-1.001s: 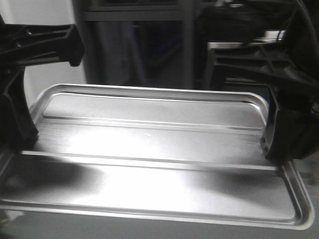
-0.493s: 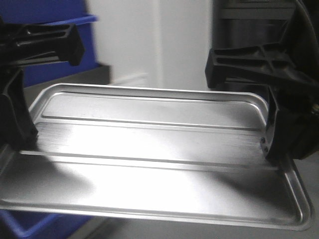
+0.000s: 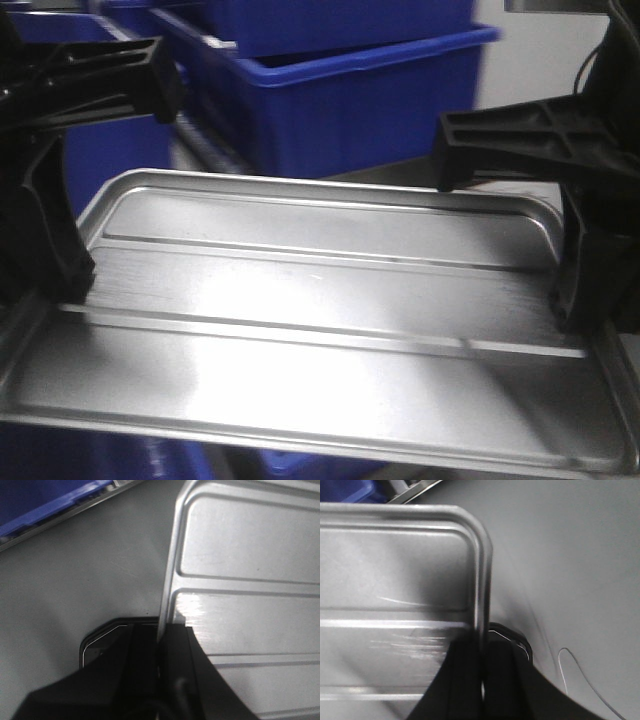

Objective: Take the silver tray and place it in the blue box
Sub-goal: 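Carry the tray with both grippers toward the blue crate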

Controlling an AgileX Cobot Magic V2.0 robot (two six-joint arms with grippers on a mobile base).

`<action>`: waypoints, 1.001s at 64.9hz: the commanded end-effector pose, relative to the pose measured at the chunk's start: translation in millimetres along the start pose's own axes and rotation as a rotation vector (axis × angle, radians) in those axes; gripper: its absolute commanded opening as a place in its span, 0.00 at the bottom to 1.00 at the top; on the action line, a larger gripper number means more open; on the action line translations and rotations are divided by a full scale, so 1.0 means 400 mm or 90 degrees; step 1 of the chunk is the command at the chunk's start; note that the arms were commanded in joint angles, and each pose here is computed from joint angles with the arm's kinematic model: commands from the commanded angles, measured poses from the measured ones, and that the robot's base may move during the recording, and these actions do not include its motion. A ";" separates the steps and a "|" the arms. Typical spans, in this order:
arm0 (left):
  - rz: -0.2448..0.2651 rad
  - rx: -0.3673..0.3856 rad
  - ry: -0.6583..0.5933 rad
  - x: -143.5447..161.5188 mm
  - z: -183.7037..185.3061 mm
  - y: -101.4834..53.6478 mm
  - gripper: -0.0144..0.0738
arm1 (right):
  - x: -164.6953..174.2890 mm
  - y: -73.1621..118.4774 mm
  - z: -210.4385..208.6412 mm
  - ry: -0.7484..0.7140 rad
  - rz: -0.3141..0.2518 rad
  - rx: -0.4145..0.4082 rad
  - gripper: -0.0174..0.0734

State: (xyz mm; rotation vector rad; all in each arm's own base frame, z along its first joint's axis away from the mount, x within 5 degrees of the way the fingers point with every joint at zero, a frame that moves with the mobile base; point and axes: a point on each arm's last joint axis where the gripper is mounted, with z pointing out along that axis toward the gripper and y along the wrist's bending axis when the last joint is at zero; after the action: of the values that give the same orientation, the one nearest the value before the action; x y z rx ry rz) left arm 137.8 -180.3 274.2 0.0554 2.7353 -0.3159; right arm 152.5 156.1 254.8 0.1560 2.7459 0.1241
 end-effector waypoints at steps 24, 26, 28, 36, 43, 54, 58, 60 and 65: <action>0.007 -0.024 -0.031 -0.015 -0.029 0.013 0.05 | 0.003 -0.062 -0.032 0.022 -0.008 0.149 0.25; 0.007 -0.024 -0.031 -0.015 -0.029 0.013 0.05 | 0.003 -0.064 -0.032 0.023 -0.008 0.153 0.25; 0.007 -0.024 -0.031 -0.015 -0.029 0.013 0.05 | 0.004 -0.065 -0.033 0.025 -0.007 0.157 0.25; 0.007 -0.024 -0.031 -0.015 -0.029 0.013 0.05 | 0.006 -0.070 -0.034 0.031 -0.007 0.171 0.25; 0.007 -0.024 -0.031 -0.015 -0.029 0.013 0.05 | 0.006 -0.071 -0.034 0.032 -0.007 0.174 0.25; 0.007 -0.024 -0.031 -0.015 -0.029 0.013 0.05 | 0.006 -0.071 -0.034 0.033 -0.007 0.175 0.25; 0.007 -0.024 -0.031 -0.015 -0.029 0.013 0.05 | 0.006 -0.071 -0.034 0.033 -0.007 0.175 0.25; 0.007 -0.024 -0.031 -0.015 -0.029 0.013 0.05 | 0.006 -0.071 -0.034 0.033 -0.007 0.175 0.25; 0.007 -0.024 -0.031 -0.015 -0.029 0.013 0.05 | 0.006 -0.071 -0.034 0.033 -0.007 0.175 0.25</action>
State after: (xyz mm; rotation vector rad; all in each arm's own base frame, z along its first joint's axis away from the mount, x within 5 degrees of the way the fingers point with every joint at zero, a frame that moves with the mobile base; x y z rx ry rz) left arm 136.2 -184.1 274.8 0.0579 2.7347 -0.3668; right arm 148.1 151.9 256.3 0.1885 2.7868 0.0562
